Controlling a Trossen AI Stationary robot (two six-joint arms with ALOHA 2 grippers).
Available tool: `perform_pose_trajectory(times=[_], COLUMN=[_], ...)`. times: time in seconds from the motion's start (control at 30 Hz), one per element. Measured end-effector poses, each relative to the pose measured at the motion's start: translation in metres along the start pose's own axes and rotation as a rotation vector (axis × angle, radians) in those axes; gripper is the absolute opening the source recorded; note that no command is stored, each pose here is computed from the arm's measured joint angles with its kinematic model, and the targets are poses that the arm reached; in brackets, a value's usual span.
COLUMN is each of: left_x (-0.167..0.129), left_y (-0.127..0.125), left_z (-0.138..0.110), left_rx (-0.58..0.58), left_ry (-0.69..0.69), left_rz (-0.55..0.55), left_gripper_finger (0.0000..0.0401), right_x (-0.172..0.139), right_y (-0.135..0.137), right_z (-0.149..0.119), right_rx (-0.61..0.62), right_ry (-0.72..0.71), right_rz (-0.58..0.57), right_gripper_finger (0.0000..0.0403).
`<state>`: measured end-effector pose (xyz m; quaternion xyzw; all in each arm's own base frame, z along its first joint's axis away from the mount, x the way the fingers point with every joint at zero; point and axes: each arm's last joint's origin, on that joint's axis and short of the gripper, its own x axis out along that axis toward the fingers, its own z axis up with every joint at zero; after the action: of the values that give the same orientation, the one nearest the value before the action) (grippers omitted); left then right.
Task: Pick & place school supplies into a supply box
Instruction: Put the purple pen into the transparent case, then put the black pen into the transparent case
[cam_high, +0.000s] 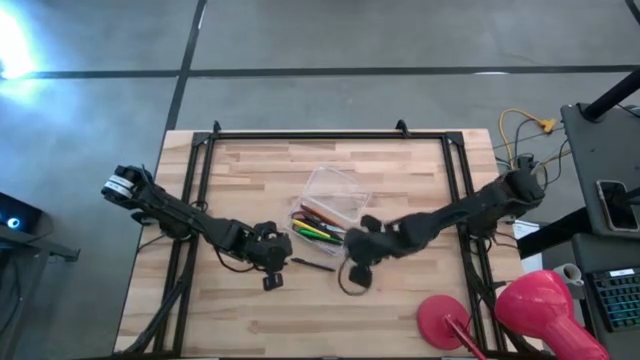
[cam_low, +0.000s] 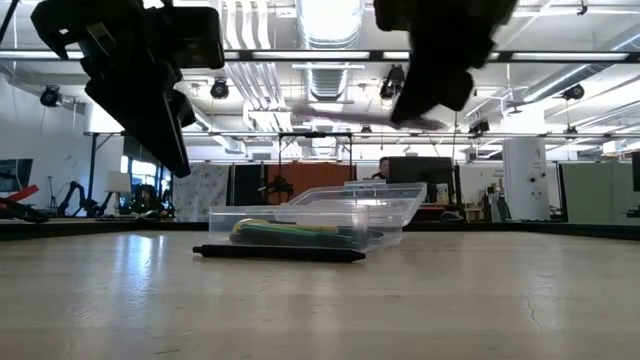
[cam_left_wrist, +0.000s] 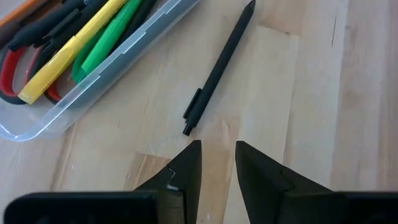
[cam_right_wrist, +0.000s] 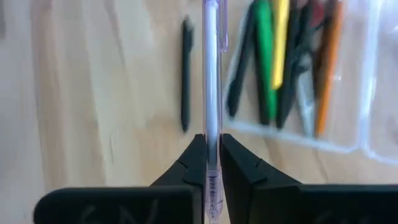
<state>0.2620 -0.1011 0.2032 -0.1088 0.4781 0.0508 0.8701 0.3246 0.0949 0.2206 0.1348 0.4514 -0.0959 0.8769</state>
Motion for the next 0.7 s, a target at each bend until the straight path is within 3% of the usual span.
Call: perform_pose_trajectory(times=[0.2,0.4,0.57,0.7], left_x=[0.000,-0.001,0.000,0.006], left_y=[-0.003,-0.006,-0.007,-0.005], left_z=[0.005,0.010,0.011,0.006], left_rx=[-0.011,-0.023,-0.022,-0.009], left_ry=[-0.049,-0.103,-0.114,-0.125], left_rz=[-0.028,-0.064,-0.070,-0.075], left_gripper_finger=[0.0082,0.0082,0.0082,0.0082], right_x=[0.037,0.064,0.060,0.045], right_y=[-0.040,-0.058,-0.053,-0.043], right_z=[0.025,0.039,0.039,0.033], right_rx=[0.147,0.214,0.165,0.047], right_ry=[-0.022,0.033,0.050,0.070], right_rz=[-0.032,-0.021,-0.010,-0.035], right_gripper_finger=[0.0032,0.0073,0.0113,0.0139])
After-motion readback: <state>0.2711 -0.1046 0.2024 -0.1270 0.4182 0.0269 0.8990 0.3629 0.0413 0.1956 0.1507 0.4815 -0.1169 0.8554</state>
